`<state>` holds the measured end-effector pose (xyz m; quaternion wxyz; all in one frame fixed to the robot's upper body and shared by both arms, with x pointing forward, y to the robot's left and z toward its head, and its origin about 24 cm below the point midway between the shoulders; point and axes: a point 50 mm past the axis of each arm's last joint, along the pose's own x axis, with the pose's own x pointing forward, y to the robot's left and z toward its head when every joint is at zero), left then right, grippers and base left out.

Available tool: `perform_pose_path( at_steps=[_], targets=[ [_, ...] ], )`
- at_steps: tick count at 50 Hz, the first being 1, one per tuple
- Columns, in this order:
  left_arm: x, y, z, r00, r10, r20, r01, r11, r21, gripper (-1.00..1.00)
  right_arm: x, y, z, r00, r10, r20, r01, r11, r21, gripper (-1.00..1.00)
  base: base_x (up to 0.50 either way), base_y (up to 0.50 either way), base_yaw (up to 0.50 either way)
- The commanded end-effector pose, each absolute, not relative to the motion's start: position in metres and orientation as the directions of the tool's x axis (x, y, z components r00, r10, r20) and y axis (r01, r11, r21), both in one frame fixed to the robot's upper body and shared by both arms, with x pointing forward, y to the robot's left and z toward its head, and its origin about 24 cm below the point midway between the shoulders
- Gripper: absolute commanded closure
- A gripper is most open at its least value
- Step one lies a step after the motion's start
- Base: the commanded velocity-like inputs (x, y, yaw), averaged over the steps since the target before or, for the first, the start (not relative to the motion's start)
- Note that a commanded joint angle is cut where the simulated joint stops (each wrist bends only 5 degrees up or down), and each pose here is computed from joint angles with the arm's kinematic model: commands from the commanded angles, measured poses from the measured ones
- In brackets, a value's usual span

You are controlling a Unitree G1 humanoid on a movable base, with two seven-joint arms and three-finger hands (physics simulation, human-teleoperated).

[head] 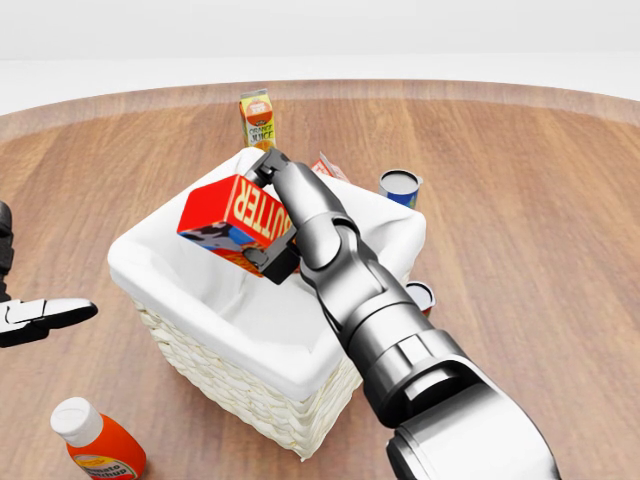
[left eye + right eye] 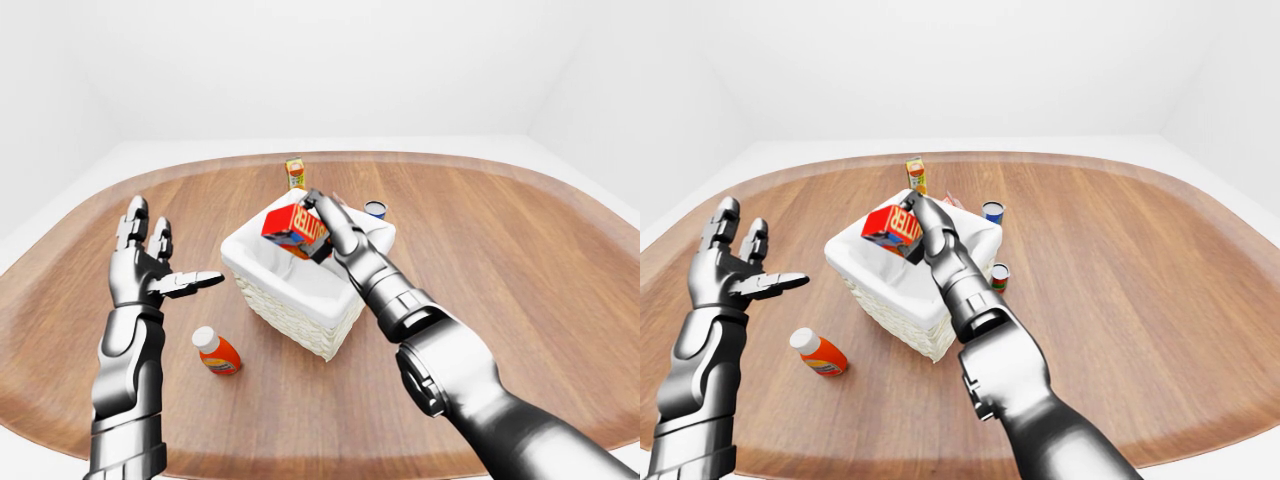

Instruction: Pick up the butter and put it in the basket.

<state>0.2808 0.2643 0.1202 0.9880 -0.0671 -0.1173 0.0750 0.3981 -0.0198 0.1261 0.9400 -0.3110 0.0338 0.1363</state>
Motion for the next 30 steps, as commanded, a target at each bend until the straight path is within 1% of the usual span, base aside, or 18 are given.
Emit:
perform_pose_path(
  at_steps=[1,30],
  targets=[
    [0.283,0.265,0.117,0.965,0.163,0.205,-0.133,0.979,-0.154,-1.0,0.399,-0.018,0.133,0.969,0.215,-0.119,-0.245,0.791,-0.561,1.0,0.0,0.0,0.0],
    [0.28,0.267,0.118,0.962,0.169,0.213,-0.137,0.978,-0.157,-1.0,0.393,-0.012,0.117,0.963,0.217,-0.161,-0.27,0.781,-0.564,1.0,0.0,0.0,0.0]
  ],
)
